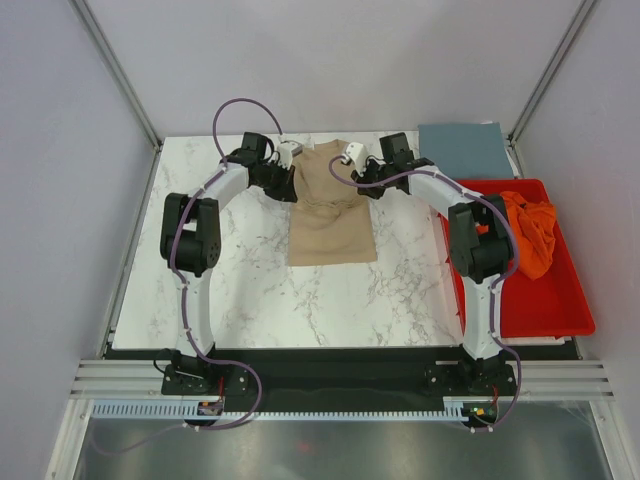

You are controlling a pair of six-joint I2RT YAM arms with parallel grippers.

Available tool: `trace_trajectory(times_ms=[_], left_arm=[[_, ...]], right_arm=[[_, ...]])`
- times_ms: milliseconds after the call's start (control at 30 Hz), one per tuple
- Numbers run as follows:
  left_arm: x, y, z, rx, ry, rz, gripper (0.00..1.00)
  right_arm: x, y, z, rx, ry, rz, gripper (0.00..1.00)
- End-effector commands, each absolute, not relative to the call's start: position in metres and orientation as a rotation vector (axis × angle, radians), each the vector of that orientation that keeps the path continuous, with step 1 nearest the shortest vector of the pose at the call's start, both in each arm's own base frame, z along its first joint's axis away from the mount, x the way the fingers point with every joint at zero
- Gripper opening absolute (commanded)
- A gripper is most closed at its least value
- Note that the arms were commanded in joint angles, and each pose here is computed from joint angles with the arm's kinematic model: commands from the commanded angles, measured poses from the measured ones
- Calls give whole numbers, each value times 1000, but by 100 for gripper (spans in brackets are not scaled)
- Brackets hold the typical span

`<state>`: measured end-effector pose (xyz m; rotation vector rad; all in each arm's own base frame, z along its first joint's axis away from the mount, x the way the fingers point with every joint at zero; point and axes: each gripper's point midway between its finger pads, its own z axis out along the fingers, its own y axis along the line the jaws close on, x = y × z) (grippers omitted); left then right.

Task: Fold and stack the t-shirts
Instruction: Fold the tshirt

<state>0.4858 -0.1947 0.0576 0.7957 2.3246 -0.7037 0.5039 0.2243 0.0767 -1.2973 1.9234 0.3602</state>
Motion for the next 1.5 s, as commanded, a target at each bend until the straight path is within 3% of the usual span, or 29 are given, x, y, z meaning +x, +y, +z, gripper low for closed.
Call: trace_trajectory(times_ms=[0,67,333,433,467,533,667,867,1467], left_arm=[[502,-197,66,818,2280,-652,6],[505,-196,68,792,2286,-648,2],[512,-192,69,736,2309,-617,2],[506,-195,74,770,2291,-639,2],[505,-194,77,786,2276,-638,14],[501,-193,78,803,2271,-641,24],[498,-193,83,838,2243,-664,35],[491,-197,71,892,2258,-712,41],[502,-199,56,916,2276,-715,39]], right_arm=[[517,238,97,-1314,1822,374,13],[521,237,99,-1299,1827,353,0],[525,228,100,-1255,1852,289,0],[520,226,108,-1252,1831,339,17],[514,232,113,-1274,1796,398,31],[511,229,114,-1281,1789,431,35],[499,231,103,-1356,1785,485,45],[494,231,90,-1396,1790,524,47],[507,236,68,-1425,1808,549,47]])
